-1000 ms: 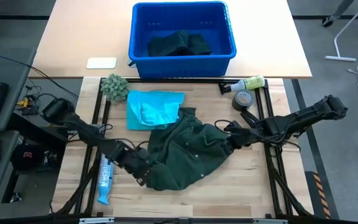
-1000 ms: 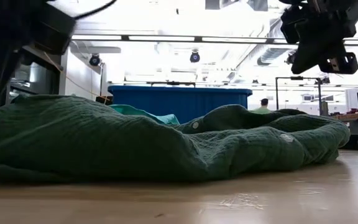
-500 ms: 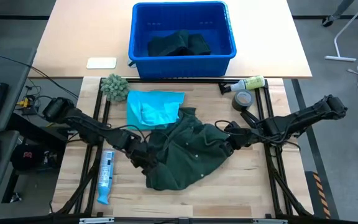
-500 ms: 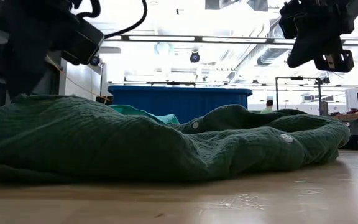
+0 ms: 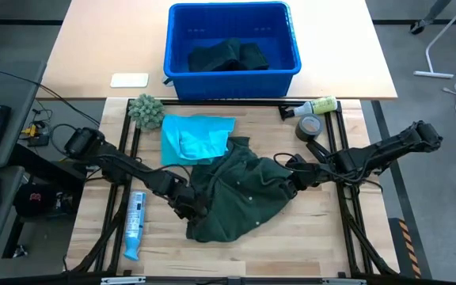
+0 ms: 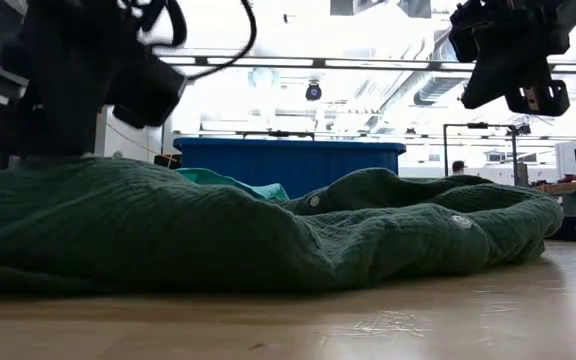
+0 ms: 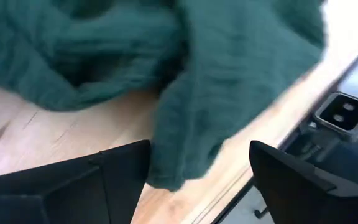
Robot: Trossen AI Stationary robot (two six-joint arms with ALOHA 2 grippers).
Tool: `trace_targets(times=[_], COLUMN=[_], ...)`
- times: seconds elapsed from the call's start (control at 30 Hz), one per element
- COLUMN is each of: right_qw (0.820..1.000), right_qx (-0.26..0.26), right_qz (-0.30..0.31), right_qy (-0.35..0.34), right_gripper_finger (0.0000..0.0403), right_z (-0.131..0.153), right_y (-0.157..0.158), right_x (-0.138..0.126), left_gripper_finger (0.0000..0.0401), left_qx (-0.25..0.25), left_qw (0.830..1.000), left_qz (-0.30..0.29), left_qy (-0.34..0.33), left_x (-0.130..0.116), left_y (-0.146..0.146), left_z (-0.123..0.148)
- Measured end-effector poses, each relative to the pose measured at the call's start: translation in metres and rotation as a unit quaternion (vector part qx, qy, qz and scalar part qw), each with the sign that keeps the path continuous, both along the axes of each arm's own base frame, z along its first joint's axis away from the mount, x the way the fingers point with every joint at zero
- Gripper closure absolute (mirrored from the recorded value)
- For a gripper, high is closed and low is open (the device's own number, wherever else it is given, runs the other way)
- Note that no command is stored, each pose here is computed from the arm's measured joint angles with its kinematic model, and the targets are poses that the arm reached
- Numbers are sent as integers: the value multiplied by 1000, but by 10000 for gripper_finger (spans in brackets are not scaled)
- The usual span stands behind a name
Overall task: Fold laundry
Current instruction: Fold the green polo shirt from the blue laundry bin
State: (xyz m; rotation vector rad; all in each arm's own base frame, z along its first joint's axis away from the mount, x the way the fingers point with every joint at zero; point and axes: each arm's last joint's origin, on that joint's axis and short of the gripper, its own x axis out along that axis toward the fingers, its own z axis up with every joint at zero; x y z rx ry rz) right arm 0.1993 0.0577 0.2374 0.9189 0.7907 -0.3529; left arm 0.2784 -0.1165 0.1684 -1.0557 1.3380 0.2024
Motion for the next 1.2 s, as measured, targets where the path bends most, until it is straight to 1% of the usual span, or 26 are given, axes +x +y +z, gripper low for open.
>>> trace_targets(times=[0.07,0.1,0.13,0.2,0.23,0.27,0.37,0.43,0.57,0.63,0.73,0.8,0.93,1.03,1.2], right_qw=[1000,1000,1000,999,998,997,993,991,985,981,980,979,978,977,977], right_qx=[8,15,23,39,47,54,76,85,107,117,122,124,128,131,135], right_qz=[-3,-1,6,29,42,53,86,106,134,153,159,160,161,162,158], right_qy=[1,0,-3,-3,-2,-2,7,13,13,0,-13,-21,-36,-46,-57], right_gripper_finger=[403,403,403,403,403,403,403,403,403,403,403,403,403,403,403], right_z=[0,1,2,3,4,5,6,5,7,9,11,12,15,16,18], right_y=[0,1,2,6,10,13,24,31,39,42,43,43,44,45,45], right_x=[0,0,0,-3,-5,-7,-12,-15,-18,-16,-15,-14,-12,-11,-10], left_gripper_finger=[192,222,260,349,374,382,390,398,399,400,400,401,401,401,401], left_qx=[-8,-14,-23,-33,-37,-44,-67,-85,-115,-110,-80,-46,17,52,132], left_qw=[1000,1000,999,999,999,999,994,987,956,937,906,885,849,836,816], left_qz=[-2,-5,-8,-9,-4,4,46,77,144,190,269,316,389,410,449], left_qy=[23,26,23,4,-10,-24,-69,-116,-227,-271,-318,-339,-357,-360,-339], left_x=[-1,-1,-2,-2,-2,-2,-3,-4,-10,-15,-23,-28,-32,-33,-38], left_y=[0,-1,-1,-1,1,3,18,28,52,68,91,106,129,140,155], left_z=[-4,-4,-2,6,12,19,44,64,108,124,140,145,149,149,144])
